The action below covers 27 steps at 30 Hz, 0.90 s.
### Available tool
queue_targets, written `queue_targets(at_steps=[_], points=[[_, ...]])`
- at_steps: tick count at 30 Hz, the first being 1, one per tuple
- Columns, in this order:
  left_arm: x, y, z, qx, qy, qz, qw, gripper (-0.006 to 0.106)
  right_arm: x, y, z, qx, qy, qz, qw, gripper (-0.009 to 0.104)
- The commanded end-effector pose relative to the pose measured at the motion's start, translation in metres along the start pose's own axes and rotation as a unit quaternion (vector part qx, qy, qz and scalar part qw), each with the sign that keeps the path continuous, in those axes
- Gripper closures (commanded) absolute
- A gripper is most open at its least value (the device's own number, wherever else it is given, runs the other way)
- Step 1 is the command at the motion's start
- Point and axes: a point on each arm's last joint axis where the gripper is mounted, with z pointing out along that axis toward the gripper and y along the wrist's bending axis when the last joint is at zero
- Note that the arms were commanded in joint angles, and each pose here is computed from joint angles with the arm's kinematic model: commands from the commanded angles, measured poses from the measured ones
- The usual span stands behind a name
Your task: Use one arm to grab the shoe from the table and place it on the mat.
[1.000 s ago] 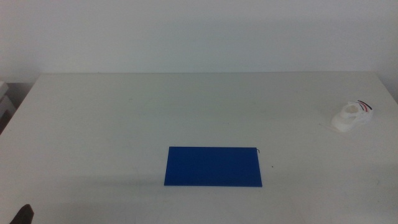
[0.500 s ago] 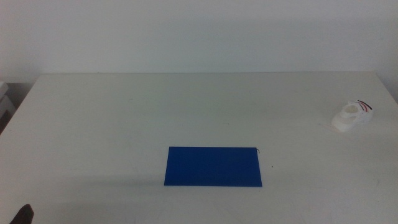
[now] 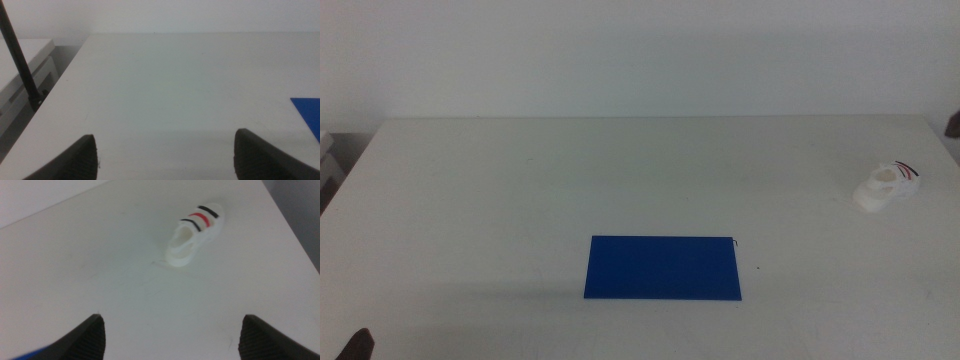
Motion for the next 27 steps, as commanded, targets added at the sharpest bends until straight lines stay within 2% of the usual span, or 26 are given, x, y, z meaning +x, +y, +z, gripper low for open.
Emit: queue_targets(at_steps=[1,7,12,19,27], points=[[-0.005,0.000,0.000,0.000,-0.042,-0.006,0.999,0.007,-0.028,0.008,0.003,0.017,-0.022,0.021,0.999,0.003],[-0.005,0.000,0.000,0.000,-0.042,-0.006,0.999,0.007,-0.069,0.025,0.042,0.073,0.032,0.032,0.996,0.003],[-0.005,0.000,0.000,0.000,-0.042,-0.006,0.999,0.007,-0.101,0.041,0.076,0.074,0.034,0.038,0.996,0.003],[-0.005,0.000,0.000,0.000,-0.042,-0.006,0.999,0.007,-0.116,0.050,0.135,0.084,0.072,0.045,0.993,0.003],[-0.005,0.000,0.000,0.000,-0.042,-0.006,0.999,0.007,-0.115,0.038,0.171,0.102,0.100,0.067,0.988,0.003]])
